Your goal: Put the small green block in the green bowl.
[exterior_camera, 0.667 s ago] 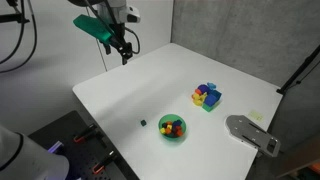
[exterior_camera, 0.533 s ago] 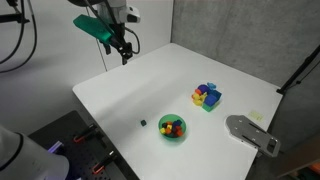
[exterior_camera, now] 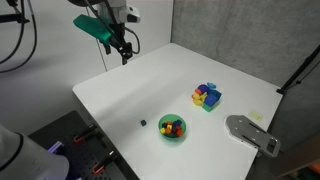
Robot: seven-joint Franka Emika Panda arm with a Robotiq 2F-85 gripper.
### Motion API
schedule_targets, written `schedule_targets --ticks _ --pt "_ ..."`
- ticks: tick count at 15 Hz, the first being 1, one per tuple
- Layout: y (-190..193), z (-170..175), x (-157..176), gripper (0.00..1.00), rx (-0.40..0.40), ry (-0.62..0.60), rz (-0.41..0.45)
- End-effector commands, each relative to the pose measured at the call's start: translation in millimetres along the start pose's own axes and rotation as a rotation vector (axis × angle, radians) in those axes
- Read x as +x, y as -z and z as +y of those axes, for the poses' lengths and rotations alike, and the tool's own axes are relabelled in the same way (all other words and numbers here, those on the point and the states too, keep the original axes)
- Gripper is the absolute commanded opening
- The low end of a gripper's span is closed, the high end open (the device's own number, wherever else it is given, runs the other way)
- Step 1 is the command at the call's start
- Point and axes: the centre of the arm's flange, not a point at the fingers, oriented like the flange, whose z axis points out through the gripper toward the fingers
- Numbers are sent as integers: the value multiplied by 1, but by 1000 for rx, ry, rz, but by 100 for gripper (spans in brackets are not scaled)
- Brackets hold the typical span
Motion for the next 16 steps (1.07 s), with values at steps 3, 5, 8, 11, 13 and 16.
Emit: schedule_targets --ticks 3,5,8,11,13,16 --pt "0 0 0 100 0 0 0" --pt "-7 0 9 100 -24 -8 -1" --pt "-27 1 25 100 -63 -21 5" --pt "-56 6 37 100 -105 -37 10" --pt "-78 13 45 100 -141 -54 12" --pt "-113 29 60 100 -184 -116 -12"
